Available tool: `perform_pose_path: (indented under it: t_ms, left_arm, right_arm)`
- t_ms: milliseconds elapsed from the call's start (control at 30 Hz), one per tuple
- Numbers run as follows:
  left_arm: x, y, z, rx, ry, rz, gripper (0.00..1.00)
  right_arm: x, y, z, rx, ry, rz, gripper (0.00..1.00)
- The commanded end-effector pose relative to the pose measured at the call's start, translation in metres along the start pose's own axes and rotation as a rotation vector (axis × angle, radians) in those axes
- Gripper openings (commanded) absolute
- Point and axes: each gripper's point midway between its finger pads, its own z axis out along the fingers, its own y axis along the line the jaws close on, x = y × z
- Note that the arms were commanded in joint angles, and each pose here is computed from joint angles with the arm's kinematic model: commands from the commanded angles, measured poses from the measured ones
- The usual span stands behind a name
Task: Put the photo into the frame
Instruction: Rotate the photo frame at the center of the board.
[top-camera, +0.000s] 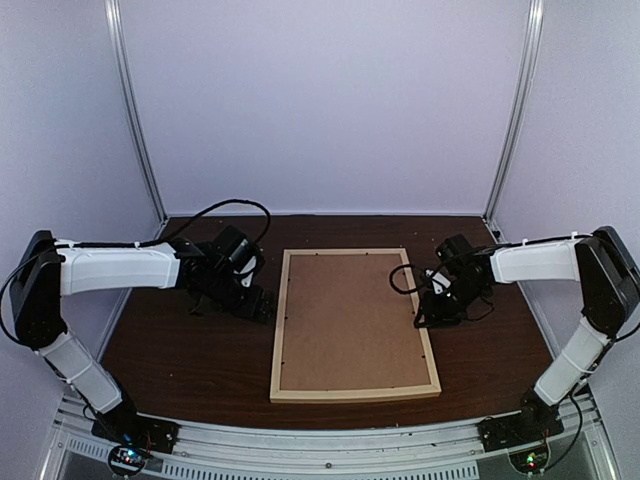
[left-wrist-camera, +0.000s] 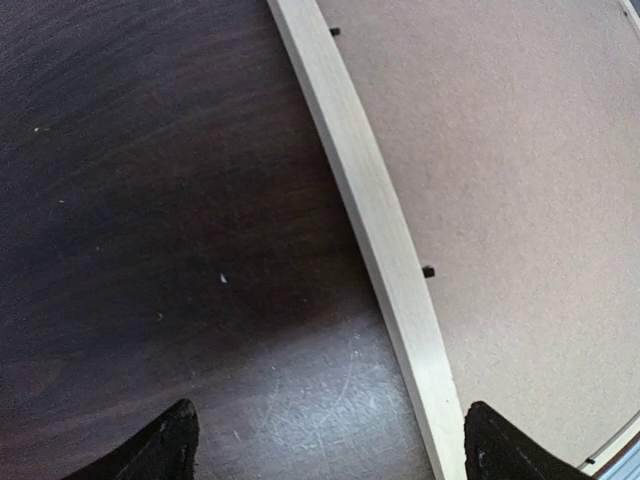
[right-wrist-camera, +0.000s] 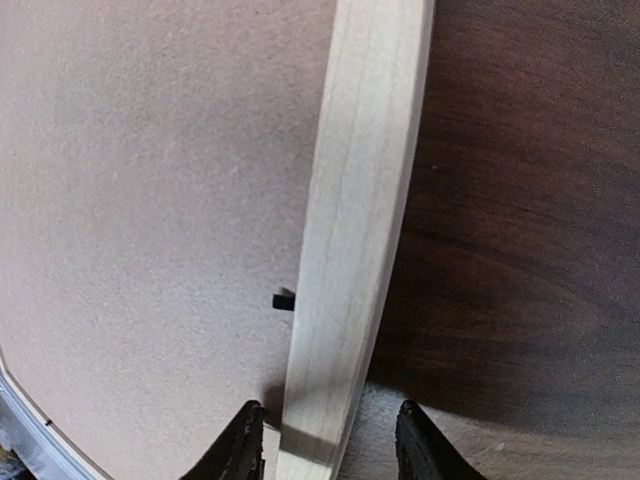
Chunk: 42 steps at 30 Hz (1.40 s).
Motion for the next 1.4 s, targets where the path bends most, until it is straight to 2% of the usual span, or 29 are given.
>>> perform_pose_path:
  t_ms: [0, 233, 333, 500, 600, 767, 833, 900, 1000, 1033, 1100, 1233, 1367]
  left_arm:
    - [-0.03, 0.002, -0.016, 0.032, -0.079, -0.006, 0.93]
    - [-0.053, 0.014, -0.019, 0.041, -0.116, -0.016, 0.93]
    - [-0.063, 0.02, -0.017, 0.063, -0.12, -0.005, 0.93]
    - [-0.076, 0.033, -0.008, 0.074, -0.11, 0.065, 0.93]
    - [-0.085, 0.034, 0.0, 0.073, -0.11, 0.157, 0.94]
    - [-0.104, 0.045, 0.024, 0.023, -0.09, 0.266, 0.94]
    - [-0.115, 0.05, 0.035, 0.007, -0.085, 0.298, 0.94]
    - [-0.122, 0.056, 0.053, -0.003, -0.058, 0.328, 0.94]
    - [-0.136, 0.068, 0.076, -0.035, -0.018, 0.38, 0.94]
    - [-0.141, 0.072, 0.083, -0.047, -0.009, 0.385, 0.94]
    - [-0.153, 0.084, 0.094, -0.084, 0.002, 0.386, 0.94]
    - [-0.166, 0.096, 0.113, -0.091, 0.015, 0.393, 0.94]
    - [-0.171, 0.092, 0.127, 0.01, 0.023, 0.362, 0.88]
  right_arm:
    - [-0.004, -0.002, 0.008, 0.012, -0.003, -0.019, 0.37]
    - [-0.01, -0.008, 0.01, 0.056, 0.06, -0.111, 0.12]
    - [-0.018, 0.002, 0.012, 0.02, 0.104, -0.189, 0.01]
    - [-0.03, 0.016, 0.015, 0.008, 0.174, -0.375, 0.0]
    - [-0.038, 0.029, 0.022, -0.034, 0.214, -0.487, 0.0]
    - [-0.056, 0.04, 0.037, -0.101, 0.312, -0.608, 0.0]
    - [-0.065, 0.041, 0.04, -0.121, 0.36, -0.634, 0.07]
    - [-0.078, 0.037, 0.043, -0.12, 0.371, -0.643, 0.18]
    - [-0.106, 0.044, 0.03, -0.172, 0.291, -0.628, 0.4]
    - [-0.115, 0.048, 0.023, -0.193, 0.248, -0.618, 0.53]
    - [-0.123, 0.052, 0.013, -0.22, 0.176, -0.596, 0.71]
    - [-0.124, 0.052, -0.006, -0.217, 0.078, -0.548, 0.74]
    - [-0.114, 0.044, -0.017, -0.18, 0.046, -0.452, 0.66]
